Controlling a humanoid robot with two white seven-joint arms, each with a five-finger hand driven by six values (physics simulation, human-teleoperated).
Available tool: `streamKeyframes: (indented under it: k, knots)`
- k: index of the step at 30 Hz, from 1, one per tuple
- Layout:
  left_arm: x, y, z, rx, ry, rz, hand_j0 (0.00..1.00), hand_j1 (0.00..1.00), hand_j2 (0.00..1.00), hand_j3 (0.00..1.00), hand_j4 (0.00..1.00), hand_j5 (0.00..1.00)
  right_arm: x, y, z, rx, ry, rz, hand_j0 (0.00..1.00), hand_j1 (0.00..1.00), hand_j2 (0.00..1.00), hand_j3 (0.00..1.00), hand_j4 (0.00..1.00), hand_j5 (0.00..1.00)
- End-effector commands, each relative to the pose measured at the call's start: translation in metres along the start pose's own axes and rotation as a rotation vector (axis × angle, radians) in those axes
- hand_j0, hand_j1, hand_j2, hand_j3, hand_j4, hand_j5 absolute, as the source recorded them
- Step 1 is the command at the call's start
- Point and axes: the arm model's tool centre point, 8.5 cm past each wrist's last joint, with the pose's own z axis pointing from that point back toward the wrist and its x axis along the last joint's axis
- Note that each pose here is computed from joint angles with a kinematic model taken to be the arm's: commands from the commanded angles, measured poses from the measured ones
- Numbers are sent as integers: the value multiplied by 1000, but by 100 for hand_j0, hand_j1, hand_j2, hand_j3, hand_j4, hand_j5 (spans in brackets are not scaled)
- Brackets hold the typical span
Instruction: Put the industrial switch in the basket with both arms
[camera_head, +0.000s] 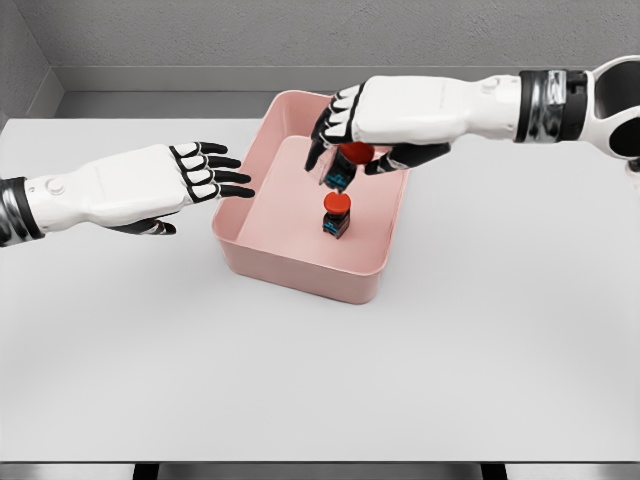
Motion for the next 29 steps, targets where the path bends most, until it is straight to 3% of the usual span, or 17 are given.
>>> streamKeyframes:
  k: [1,7,11,15,18,29]
  knots:
    - [0,1,0,4,1,4,100,100,100,100,100,100,-2,-2,1,-11,13,-9,100,100,100,100,100,100]
    - [-2,1,5,-6,10,1,100,100,100,100,100,100,2,-11,-17,-65,-26,-9,100,100,100,100,100,100]
    - [-2,1,5,-6,10,1,100,100,100,100,100,100,-2,-16,-8,-66,-6,4,100,100,100,100,100,100]
    - [-2,0,5,-7,10,2,100,100,100,100,100,100,-13,-15,41,-44,89,27,100,100,100,100,100,100]
    - [0,-6,5,-13,8,16,100,100,100,100,100,100,-20,0,75,-11,168,0,100,100,100,100,100,100]
    - [-1,-4,7,-6,16,14,100,100,100,100,100,100,-25,34,131,0,294,-76,100,100,100,100,100,100]
